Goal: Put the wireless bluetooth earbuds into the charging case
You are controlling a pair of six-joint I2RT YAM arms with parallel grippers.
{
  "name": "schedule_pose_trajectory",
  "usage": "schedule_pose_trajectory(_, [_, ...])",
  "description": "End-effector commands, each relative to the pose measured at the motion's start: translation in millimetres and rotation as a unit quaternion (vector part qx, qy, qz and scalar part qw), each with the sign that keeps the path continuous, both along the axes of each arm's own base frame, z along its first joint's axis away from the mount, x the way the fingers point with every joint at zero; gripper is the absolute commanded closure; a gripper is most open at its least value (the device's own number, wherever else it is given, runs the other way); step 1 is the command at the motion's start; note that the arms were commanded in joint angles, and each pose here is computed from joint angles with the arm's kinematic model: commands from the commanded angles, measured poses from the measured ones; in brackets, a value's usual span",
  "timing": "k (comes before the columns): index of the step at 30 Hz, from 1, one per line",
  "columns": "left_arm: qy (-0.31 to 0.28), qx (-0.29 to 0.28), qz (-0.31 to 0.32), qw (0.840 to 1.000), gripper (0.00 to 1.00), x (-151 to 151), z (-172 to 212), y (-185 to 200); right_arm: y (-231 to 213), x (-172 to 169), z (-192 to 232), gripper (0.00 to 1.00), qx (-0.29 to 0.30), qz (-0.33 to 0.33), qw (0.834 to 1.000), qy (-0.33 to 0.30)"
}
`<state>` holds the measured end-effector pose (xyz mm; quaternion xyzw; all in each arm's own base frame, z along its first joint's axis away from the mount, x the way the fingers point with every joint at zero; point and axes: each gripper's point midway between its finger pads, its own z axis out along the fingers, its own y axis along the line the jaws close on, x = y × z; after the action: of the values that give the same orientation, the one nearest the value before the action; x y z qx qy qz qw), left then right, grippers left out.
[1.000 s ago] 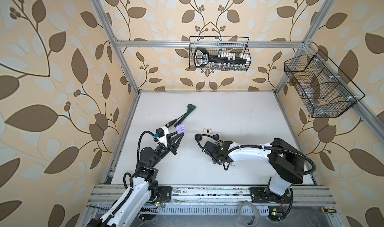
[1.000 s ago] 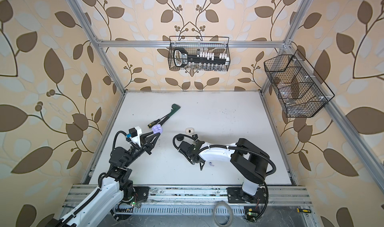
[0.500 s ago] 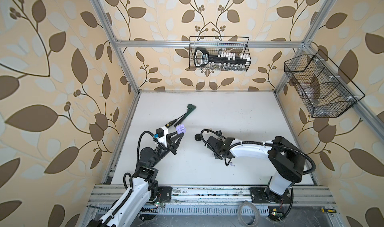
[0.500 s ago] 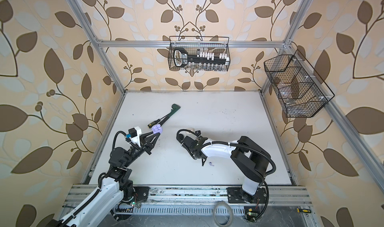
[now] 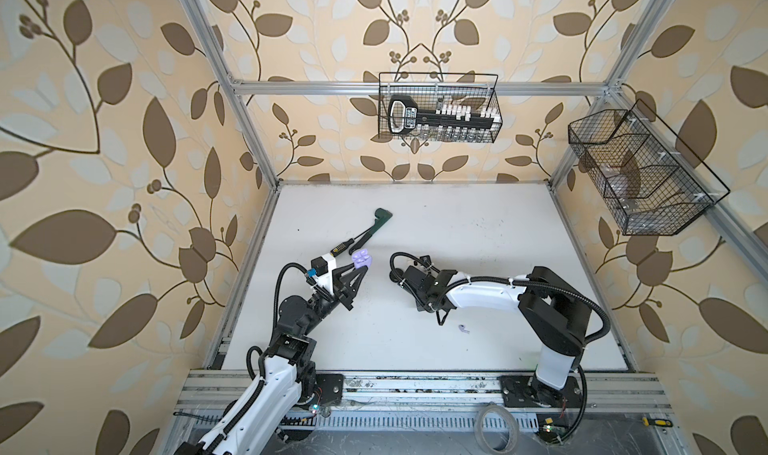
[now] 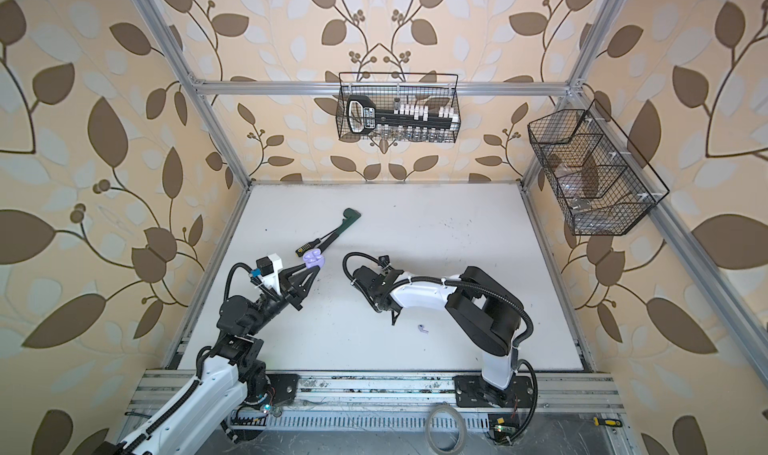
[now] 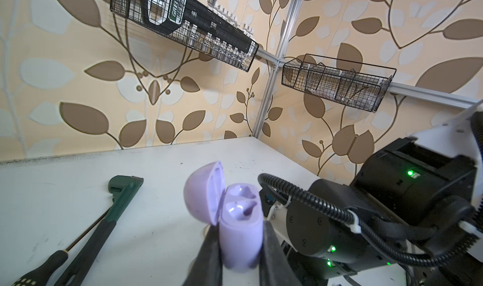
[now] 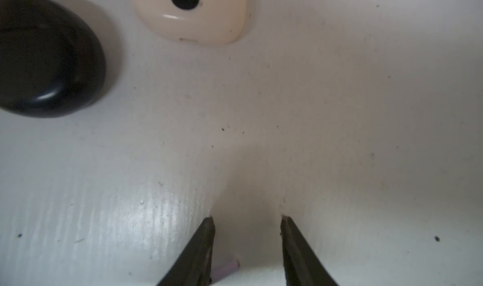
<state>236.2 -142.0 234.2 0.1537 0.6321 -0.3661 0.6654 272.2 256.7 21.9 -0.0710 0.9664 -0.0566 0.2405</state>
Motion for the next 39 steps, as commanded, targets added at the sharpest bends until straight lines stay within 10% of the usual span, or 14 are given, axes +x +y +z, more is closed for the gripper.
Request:
schedule_pose_trajectory(1, [-0.025,-0.003,-0.002,1.0,1.0,-4,10,1,2,-8,-10,0.54,-0.014,0.011,1.0,0.024])
schedule_pose_trajectory(39, [-0.028,-0.004,-0.001,1.0,1.0,-8,11,2,-28,-49,-4,0.61,-0.026,0.035,0.999,0.03])
